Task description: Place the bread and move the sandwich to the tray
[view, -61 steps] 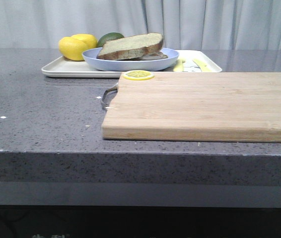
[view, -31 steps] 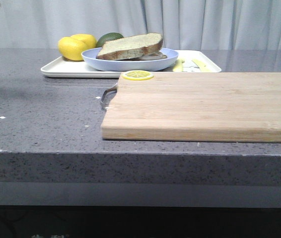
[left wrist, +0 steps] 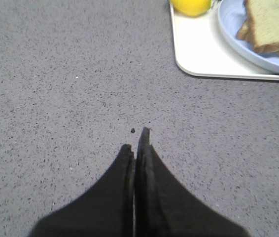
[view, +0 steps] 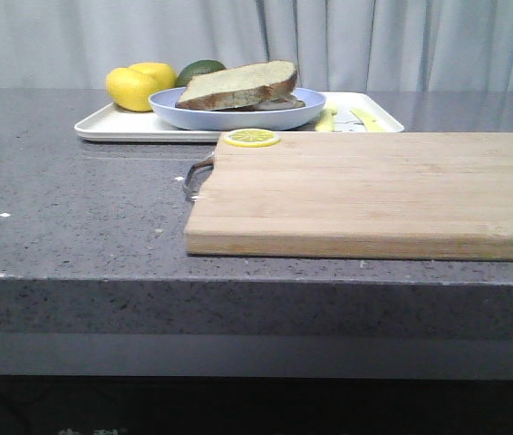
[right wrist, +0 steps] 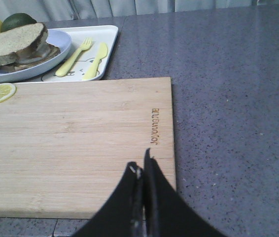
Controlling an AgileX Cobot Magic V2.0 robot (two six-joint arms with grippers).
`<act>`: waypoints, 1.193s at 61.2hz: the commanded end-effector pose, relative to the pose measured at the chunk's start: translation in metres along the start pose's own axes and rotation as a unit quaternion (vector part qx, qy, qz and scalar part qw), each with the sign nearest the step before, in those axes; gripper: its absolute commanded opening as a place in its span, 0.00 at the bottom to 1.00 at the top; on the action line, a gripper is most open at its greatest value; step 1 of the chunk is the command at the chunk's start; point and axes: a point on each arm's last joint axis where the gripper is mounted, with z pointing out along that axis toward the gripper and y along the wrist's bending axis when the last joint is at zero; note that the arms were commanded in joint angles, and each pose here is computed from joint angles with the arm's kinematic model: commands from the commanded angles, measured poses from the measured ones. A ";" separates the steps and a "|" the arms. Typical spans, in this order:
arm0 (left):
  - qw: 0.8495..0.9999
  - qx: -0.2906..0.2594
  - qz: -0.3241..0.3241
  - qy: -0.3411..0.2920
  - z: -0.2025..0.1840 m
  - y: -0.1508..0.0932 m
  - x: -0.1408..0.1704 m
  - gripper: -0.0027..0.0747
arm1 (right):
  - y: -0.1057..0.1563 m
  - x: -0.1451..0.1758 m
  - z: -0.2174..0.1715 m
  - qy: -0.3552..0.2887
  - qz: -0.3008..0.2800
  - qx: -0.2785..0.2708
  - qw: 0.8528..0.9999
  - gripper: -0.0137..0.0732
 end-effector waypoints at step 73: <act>0.967 0.021 -0.008 -0.254 -0.077 0.007 0.093 0.01 | 0.002 -0.015 -0.003 -0.048 0.000 -0.004 0.999 0.09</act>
